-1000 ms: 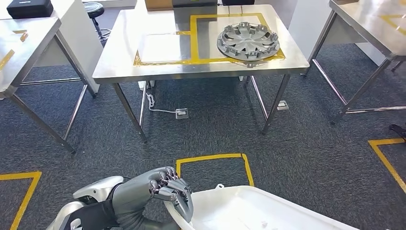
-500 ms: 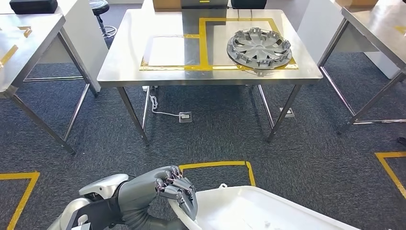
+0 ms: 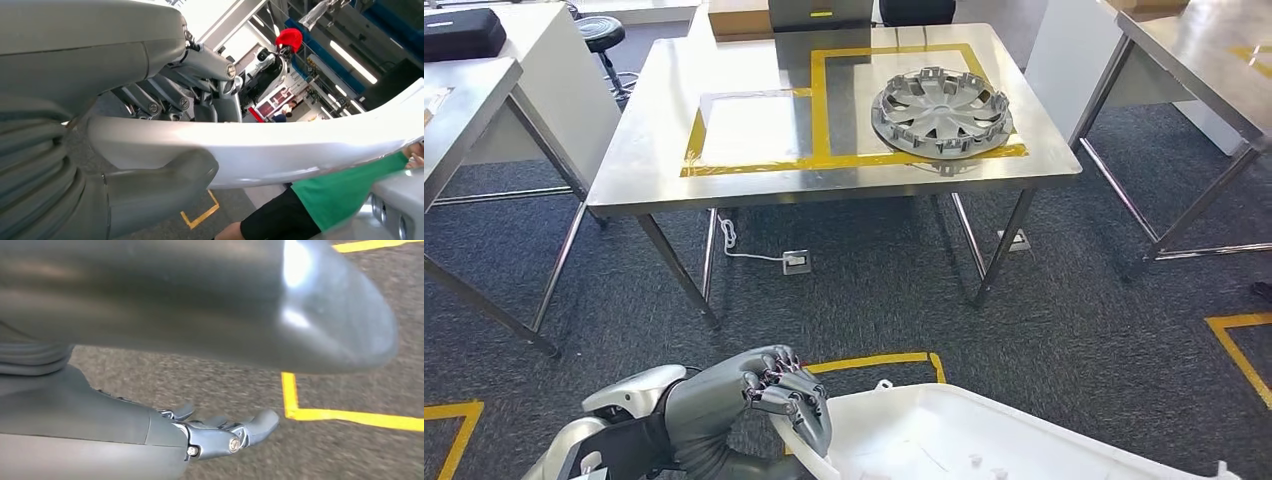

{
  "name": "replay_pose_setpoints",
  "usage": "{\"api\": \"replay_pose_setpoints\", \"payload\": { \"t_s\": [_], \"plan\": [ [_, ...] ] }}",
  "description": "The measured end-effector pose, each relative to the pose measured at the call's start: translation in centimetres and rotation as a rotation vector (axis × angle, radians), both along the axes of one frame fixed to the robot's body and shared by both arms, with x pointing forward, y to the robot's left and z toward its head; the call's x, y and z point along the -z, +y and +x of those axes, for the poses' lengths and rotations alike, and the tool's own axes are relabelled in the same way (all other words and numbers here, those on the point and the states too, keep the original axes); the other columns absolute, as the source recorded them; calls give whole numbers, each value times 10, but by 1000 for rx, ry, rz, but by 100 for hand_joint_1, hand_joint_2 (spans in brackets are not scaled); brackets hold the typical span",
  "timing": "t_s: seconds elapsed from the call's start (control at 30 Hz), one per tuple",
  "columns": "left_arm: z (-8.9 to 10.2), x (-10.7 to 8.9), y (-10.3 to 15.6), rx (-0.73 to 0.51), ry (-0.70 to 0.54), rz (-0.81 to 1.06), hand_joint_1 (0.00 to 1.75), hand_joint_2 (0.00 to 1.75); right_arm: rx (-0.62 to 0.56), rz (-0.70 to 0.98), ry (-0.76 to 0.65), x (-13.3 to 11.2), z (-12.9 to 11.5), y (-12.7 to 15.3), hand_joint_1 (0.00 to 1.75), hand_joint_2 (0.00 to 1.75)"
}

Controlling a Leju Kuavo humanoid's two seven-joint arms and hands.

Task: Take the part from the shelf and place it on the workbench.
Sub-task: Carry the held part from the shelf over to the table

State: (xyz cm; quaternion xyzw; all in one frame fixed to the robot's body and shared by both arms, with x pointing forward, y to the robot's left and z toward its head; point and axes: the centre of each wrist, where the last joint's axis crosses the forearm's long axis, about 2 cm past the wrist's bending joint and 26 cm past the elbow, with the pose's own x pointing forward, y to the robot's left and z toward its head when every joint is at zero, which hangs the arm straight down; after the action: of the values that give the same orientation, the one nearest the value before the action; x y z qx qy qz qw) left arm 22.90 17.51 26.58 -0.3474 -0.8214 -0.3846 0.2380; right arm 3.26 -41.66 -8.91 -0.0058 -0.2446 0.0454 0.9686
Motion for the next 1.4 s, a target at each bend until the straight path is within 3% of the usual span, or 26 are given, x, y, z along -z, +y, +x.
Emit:
{"api": "replay_pose_setpoints", "payload": {
  "t_s": [1.4],
  "plan": [
    [1,5,-2,6,23,-10,175,175,-7,25,32,1,-10,-1,0,0]
  ]
}}
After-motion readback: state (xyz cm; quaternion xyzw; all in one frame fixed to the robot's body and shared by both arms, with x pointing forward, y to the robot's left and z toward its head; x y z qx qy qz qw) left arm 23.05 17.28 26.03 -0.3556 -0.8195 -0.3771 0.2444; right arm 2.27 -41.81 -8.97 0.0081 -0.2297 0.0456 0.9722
